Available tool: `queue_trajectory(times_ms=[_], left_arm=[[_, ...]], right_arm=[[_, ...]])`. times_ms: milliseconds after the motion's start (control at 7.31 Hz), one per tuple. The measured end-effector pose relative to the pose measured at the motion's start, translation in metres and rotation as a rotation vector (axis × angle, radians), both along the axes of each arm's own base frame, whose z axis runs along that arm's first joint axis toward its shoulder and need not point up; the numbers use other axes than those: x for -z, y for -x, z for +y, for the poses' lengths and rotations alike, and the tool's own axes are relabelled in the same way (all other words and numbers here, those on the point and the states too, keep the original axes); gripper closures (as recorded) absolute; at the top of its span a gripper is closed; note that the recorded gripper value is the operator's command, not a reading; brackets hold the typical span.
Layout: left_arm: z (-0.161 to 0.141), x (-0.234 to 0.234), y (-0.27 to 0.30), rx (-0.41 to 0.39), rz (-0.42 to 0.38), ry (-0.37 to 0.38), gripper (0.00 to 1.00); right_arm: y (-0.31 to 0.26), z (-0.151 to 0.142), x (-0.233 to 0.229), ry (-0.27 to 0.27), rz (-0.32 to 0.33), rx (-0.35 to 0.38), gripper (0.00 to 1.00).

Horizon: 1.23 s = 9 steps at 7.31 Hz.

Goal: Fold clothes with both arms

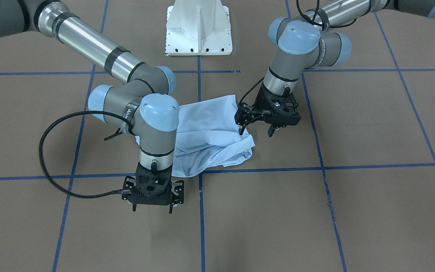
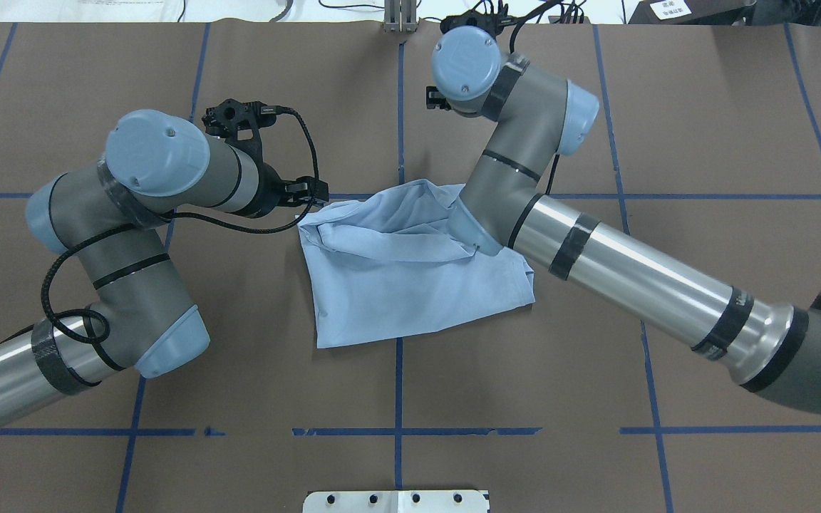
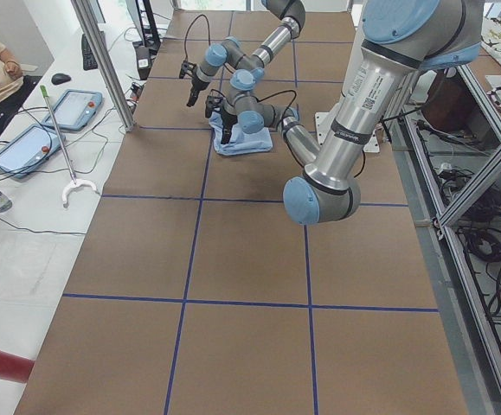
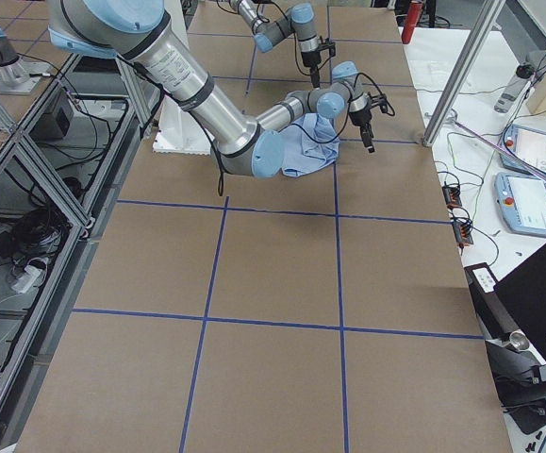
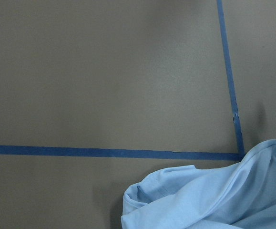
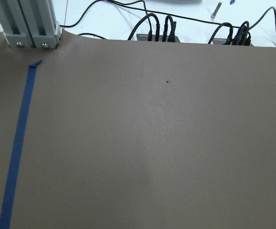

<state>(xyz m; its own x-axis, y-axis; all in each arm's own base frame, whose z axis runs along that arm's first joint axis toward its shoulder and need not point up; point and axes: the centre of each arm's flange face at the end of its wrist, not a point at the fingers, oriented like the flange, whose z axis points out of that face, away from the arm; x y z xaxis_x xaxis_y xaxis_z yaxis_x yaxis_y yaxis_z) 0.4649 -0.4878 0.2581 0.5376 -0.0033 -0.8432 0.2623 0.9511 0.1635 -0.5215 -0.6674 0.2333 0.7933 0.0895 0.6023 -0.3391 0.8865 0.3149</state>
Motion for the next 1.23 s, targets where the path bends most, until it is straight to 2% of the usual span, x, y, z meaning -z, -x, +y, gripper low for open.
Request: queue_trajectory(times_ms=[137,410,547,957,1231], left_arm=[[0.006,-0.005,-0.011,-0.014,-0.01,0.007,0.0],[0.021,-0.01,-0.03,-0.03,-0.016,0.026,0.9],[0.023,-0.011,-0.033,-0.021,-0.01,0.046,1.0],[0.018,-0.016,-0.033,-0.002,-0.012,0.069,1.0],[0.002,-0.023,-0.026,0.025,-0.026,0.079,1.0]], right_arm=[[-0.019,-0.013,0.006,0.029,-0.04,0.044,0.0],[-0.029,-0.018,0.011,0.047,-0.07,0.075,0.0],[-0.03,-0.018,0.011,0.048,-0.073,0.079,0.0],[-0.029,-0.016,0.01,0.05,-0.075,0.08,0.0],[-0.028,-0.015,0.007,0.048,-0.07,0.084,0.0]])
